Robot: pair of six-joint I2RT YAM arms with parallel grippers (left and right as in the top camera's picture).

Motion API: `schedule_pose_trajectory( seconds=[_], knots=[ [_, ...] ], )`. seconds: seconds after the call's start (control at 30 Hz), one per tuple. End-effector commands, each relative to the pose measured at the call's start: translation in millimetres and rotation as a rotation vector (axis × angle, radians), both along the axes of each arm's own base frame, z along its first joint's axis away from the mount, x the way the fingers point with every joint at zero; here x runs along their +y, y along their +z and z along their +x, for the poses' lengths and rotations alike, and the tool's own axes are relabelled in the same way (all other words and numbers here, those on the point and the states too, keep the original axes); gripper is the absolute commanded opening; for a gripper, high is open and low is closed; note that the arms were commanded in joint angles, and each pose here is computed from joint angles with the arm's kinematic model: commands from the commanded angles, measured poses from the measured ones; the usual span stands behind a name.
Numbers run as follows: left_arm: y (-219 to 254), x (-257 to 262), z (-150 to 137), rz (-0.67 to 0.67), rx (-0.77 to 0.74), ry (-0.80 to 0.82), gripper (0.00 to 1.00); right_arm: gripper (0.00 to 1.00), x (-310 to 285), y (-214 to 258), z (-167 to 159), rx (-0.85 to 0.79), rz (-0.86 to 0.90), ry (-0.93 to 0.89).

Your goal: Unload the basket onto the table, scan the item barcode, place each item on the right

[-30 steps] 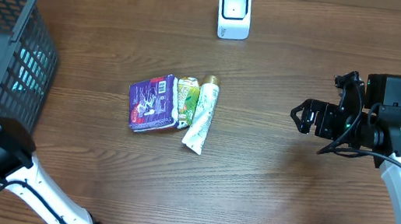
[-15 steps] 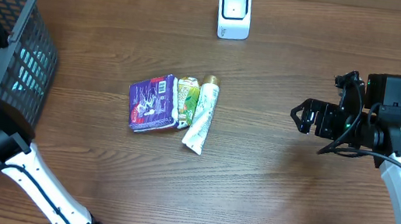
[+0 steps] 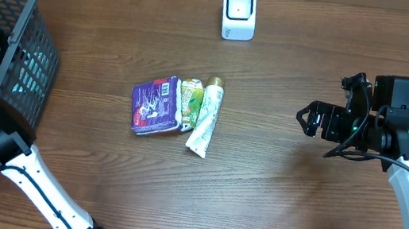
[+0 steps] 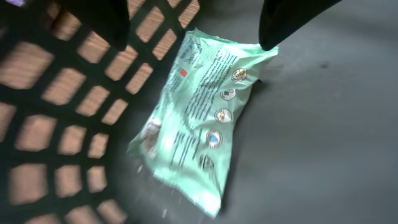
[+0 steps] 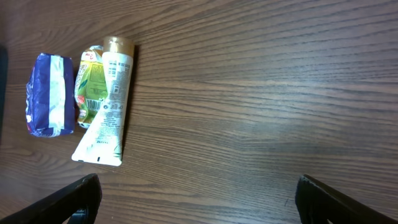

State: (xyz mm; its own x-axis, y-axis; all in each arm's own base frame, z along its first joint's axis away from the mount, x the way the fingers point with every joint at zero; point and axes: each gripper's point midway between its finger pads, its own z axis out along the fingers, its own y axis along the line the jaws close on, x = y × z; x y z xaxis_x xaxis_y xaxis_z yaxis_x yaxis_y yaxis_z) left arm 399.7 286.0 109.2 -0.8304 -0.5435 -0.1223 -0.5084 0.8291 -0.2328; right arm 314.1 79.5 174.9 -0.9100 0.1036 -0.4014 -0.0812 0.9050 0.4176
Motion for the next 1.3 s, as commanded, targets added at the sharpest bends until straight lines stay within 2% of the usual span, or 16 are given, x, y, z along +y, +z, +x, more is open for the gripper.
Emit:
schedule_pose_trajectory(
  seconds=[0.0, 0.37, 0.47, 0.77, 0.83, 0.87, 0.9, 0.93, 1.17, 1.27],
  knots=[
    [-31, -4, -9, -0.044, 0.051, -0.040, 0.55, 1.00, 2, 1, 0, -0.002, 0.005, 0.007],
    [-59, -5, 4, -0.047, -0.011, -0.115, 0.55, 1.00, 2, 0, 0, 0.000, 0.005, 0.007],
    [-62, -3, 7, -0.037, -0.028, -0.130, 0.58, 1.00, 2, 0, 0, 0.000, 0.005, 0.007],
    [-101, -16, -8, -0.083, 0.022, -0.152, 0.62, 1.00, 2, 1, 1, -0.003, 0.005, 0.006],
    [-107, -18, -12, -0.095, 0.034, -0.151, 0.55, 1.00, 2, 1, 1, -0.003, 0.005, 0.006],
    [-108, -19, -12, -0.097, 0.036, -0.150, 0.42, 1.00, 2, 1, 1, -0.003, 0.005, 0.006],
    [-108, -19, -13, -0.098, 0.037, -0.149, 0.19, 1.00, 2, 1, 1, -0.004, 0.005, 0.006],
    [-108, -18, -13, -0.098, 0.037, -0.147, 0.04, 1.00, 2, 1, 1, -0.004, 0.005, 0.006],
    [-89, -10, -19, -0.065, 0.081, -0.077, 0.04, 1.00, 2, 1, 1, -0.002, 0.006, 0.004],
    [-59, -1, -15, -0.025, 0.054, -0.033, 0.04, 1.00, 2, 1, 1, -0.004, 0.006, 0.004]
  ],
)
